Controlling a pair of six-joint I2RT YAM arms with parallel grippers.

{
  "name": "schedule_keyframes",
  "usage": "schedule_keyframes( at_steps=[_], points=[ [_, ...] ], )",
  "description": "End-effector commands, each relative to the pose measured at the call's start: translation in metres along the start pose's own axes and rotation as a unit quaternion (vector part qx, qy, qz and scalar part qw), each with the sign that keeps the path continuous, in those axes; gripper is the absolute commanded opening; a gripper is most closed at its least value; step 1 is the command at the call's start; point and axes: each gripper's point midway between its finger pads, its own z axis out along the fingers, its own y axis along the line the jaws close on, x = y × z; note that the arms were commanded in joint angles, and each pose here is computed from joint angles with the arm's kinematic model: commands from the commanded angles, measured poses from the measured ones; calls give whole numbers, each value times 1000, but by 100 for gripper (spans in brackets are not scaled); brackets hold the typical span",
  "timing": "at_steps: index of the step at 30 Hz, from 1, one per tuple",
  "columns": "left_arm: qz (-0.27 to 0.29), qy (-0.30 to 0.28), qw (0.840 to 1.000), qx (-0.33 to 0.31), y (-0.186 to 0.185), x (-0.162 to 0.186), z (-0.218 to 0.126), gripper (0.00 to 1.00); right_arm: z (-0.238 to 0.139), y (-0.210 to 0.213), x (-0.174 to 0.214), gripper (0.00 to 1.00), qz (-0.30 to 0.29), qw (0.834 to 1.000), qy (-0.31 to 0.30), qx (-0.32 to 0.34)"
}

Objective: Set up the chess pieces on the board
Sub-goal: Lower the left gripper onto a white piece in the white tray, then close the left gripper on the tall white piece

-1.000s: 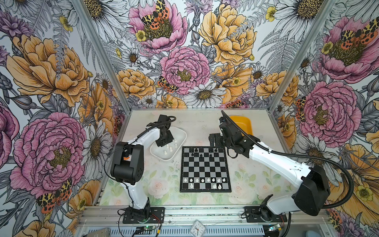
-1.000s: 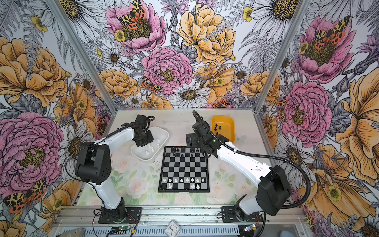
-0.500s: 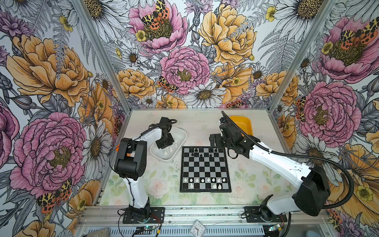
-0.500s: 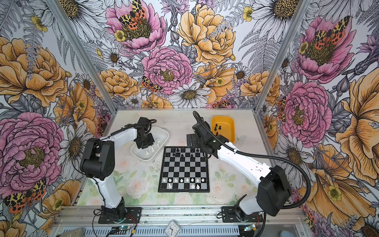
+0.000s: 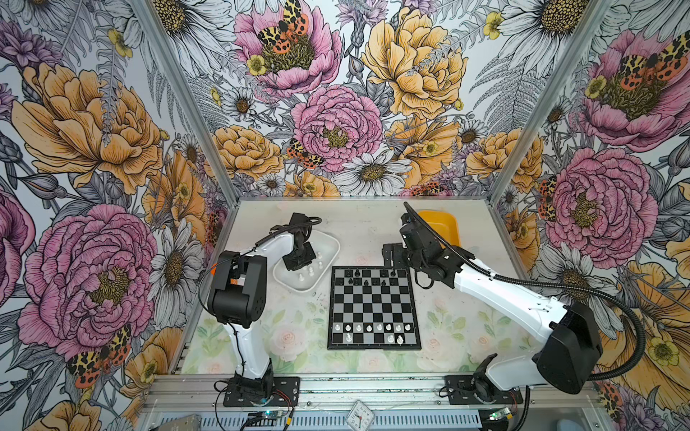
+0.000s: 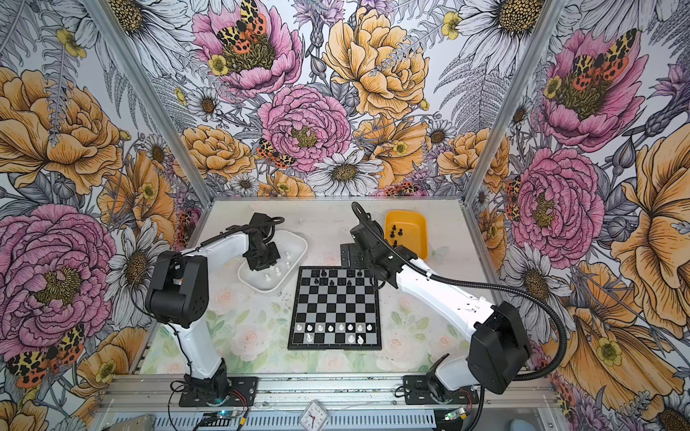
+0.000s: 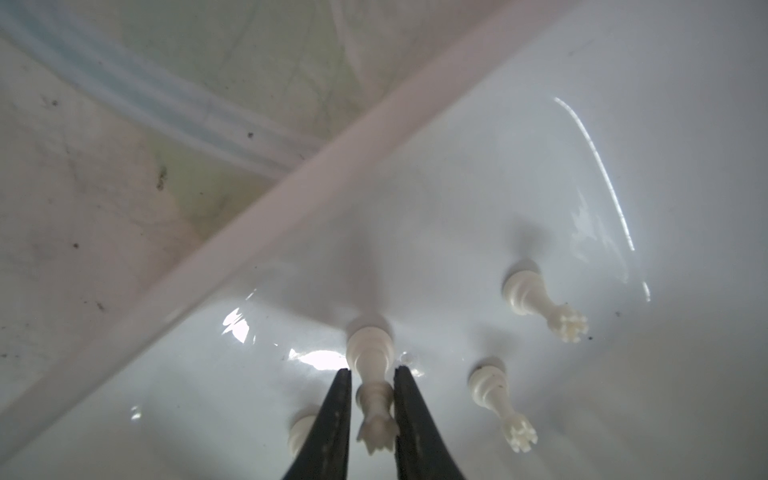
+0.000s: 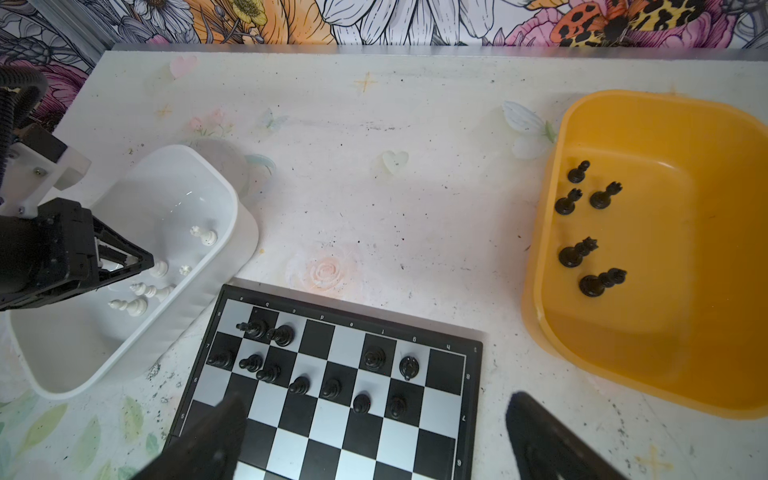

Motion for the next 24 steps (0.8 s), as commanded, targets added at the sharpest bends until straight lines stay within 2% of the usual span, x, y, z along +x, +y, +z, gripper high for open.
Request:
schedule_keyframes(
  at_steps=[1,4,16,24],
  points=[
    [0,-18,1000,2,0,-11,-11,22,-6,-3,-2,100,5,1000,-9,5],
    [0,-19,1000,2,0,-13,-12,21,-6,-3,-3,100,4,1000,-10,5],
    [1,-30,1000,7,-3,-20,-23,9,-7,-4,-2,100,3,1000,-10,6],
    [-1,-38,999,15,-5,-21,-35,8,-10,-4,-1,100,2,1000,-12,4]
  ],
)
